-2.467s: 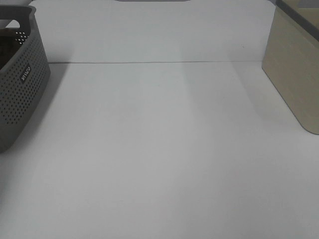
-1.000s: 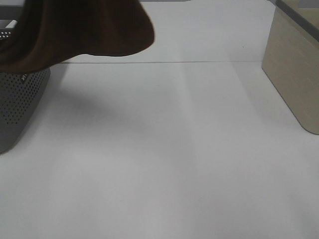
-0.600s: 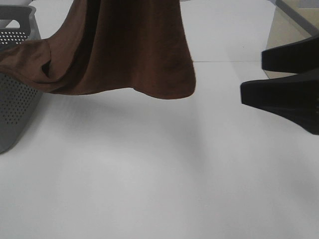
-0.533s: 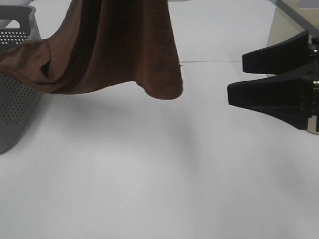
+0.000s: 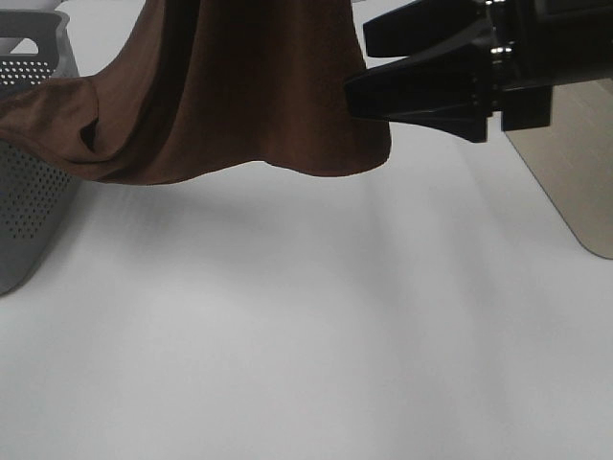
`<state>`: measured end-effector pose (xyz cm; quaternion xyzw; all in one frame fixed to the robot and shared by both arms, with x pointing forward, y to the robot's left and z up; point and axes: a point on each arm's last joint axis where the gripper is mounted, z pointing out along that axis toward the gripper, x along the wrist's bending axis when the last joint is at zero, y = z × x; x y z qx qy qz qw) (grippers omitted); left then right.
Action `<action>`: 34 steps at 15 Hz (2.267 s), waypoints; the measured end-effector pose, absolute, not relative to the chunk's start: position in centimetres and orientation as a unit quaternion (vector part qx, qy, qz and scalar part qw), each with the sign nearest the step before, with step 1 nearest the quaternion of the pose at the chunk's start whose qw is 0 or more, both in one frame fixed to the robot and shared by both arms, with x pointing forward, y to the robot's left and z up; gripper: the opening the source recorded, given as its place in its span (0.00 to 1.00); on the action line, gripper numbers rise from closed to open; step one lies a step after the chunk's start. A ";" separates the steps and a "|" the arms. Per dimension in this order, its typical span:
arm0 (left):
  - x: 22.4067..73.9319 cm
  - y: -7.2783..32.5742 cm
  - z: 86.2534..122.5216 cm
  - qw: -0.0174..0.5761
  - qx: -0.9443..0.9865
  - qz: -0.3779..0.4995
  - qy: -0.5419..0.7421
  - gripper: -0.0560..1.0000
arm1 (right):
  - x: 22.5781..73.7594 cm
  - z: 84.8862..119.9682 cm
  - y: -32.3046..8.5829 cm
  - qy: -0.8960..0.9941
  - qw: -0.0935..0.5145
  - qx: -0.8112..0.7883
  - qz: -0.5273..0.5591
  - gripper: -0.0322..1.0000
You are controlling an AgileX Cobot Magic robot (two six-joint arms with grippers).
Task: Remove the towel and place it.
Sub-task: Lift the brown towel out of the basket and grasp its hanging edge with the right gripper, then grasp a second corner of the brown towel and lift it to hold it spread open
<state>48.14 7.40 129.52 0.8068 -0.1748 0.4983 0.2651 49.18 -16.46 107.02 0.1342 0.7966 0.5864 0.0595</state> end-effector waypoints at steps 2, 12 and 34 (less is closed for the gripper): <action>48.1 7.4 129.5 0.265 0.807 0.498 -0.175 0.05 | 49.2 106.4 -15.3 0.810 0.037 0.117 0.574 0.83; 48.1 7.4 129.5 0.281 0.812 0.490 -0.150 0.05 | 48.4 105.4 -14.2 0.843 0.009 0.126 0.522 0.52; 51.7 5.7 128.9 0.371 0.774 0.512 0.039 0.05 | 52.9 126.1 -19.1 0.767 0.270 0.432 0.391 0.04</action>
